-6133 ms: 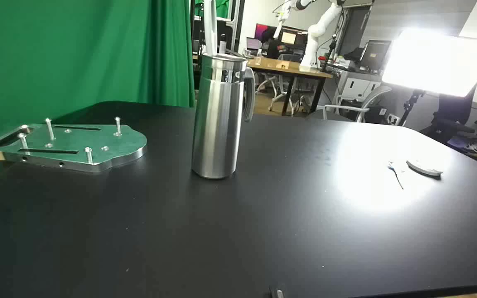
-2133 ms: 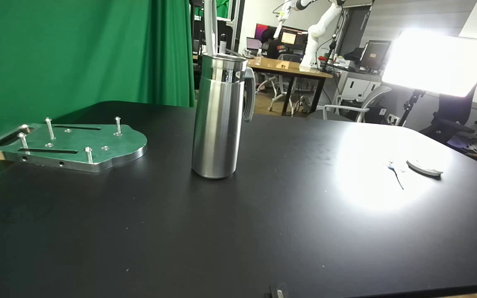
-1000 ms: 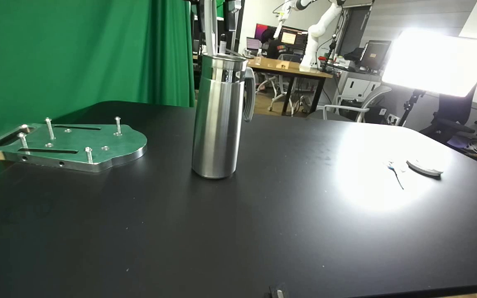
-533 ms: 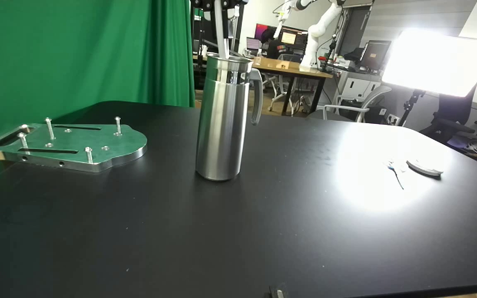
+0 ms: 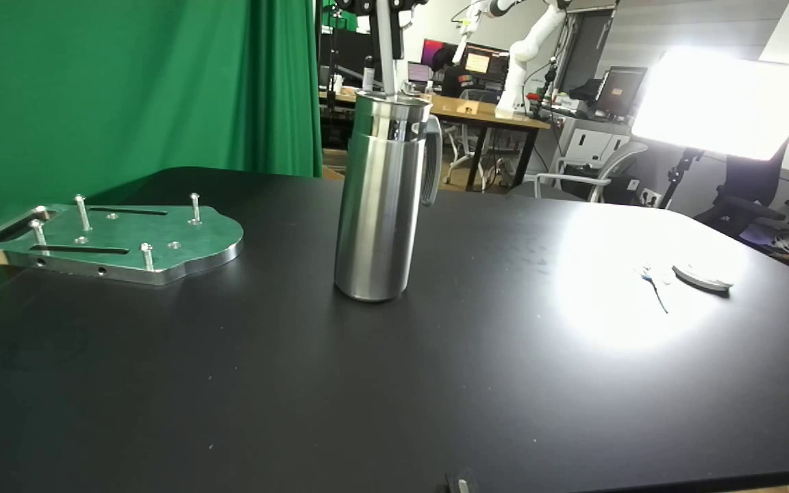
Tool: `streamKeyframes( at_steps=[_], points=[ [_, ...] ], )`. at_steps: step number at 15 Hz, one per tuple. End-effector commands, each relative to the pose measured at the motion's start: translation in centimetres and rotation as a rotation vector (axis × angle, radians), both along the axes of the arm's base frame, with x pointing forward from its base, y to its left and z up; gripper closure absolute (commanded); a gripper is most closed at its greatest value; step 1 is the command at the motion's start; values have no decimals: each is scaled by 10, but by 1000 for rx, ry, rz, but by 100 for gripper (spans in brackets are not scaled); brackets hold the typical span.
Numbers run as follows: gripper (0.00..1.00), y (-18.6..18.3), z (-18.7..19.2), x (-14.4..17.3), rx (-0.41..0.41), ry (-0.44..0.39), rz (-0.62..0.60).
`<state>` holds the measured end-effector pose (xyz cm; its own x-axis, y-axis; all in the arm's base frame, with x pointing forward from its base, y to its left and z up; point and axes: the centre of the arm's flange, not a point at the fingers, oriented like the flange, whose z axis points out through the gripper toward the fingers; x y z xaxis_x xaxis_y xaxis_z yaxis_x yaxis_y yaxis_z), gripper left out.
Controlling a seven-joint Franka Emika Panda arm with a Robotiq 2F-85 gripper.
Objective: Move the brush inside the silver flask up and down
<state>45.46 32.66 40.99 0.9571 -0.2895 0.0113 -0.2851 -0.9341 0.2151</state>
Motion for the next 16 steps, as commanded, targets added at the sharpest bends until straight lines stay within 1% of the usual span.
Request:
streamKeyframes(
  at_steps=[1, 5, 8, 16],
  points=[
    [96, -13, 27, 10, -19, -15, 40],
    [96, -21, 58, 14, -5, -25, 107],
    [96, -27, 88, 12, 16, -39, 170],
    [96, -41, 163, -7, 55, -128, 305]
  ],
)
